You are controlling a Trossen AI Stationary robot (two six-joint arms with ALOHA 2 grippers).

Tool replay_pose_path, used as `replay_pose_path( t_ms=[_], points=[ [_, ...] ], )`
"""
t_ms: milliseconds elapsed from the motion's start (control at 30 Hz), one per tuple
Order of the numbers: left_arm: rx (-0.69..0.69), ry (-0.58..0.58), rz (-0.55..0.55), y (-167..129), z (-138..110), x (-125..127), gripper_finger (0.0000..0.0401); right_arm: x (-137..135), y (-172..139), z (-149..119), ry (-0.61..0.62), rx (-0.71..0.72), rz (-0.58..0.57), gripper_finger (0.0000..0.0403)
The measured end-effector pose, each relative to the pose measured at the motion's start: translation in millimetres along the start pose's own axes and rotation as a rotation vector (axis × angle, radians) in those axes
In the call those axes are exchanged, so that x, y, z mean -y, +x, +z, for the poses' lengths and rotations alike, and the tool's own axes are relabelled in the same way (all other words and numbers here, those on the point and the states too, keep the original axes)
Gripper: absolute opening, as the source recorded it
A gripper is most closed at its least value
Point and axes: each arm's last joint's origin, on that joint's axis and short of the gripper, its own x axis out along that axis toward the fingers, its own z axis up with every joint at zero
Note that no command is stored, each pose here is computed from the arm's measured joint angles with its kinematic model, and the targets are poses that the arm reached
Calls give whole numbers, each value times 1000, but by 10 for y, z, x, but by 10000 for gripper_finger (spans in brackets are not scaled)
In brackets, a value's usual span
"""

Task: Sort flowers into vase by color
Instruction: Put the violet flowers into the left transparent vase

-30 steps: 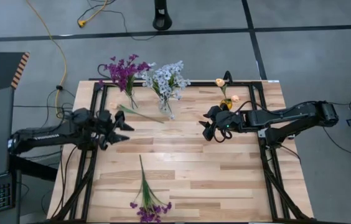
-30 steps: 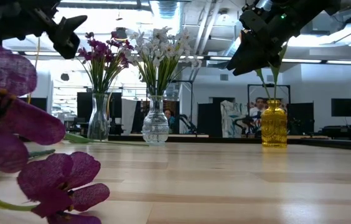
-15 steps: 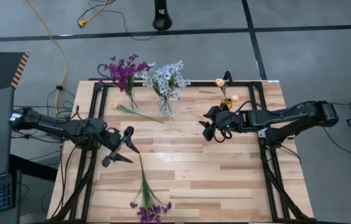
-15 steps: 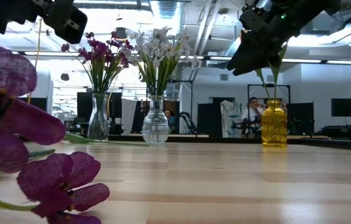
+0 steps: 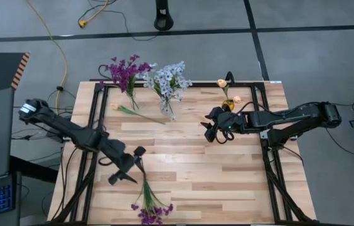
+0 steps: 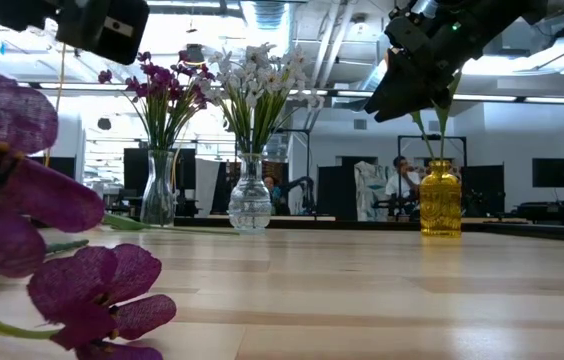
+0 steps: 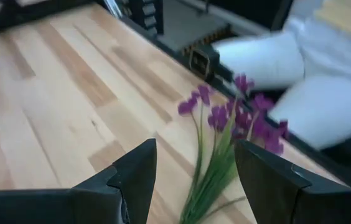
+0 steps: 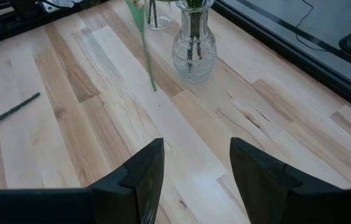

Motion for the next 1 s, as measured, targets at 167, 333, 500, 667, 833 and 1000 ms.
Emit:
replay_pose_path(
  t_ms=[167, 333, 500, 667, 833, 1000],
  points=[
    [-176, 44, -24, 220, -2, 31, 203, 1, 0, -3, -1, -3, -1, 209],
    [-330, 139, -36, 426, -14, 48, 203, 1, 0, -4, -2, -4, -1, 209],
    [-414, 227, -60, 637, -41, 64, 203, 3, 0, -7, -4, -7, -3, 209],
    [-520, 298, -95, 809, -165, 89, 203, 11, 0, -24, -12, -24, -10, 209],
    [-622, 360, -111, 949, -322, 106, 203, 11, 0, -24, -12, -24, -10, 209],
    [-671, 371, -117, 1067, -443, 116, 203, 11, 0, -25, -12, -24, -10, 209]
  ],
)
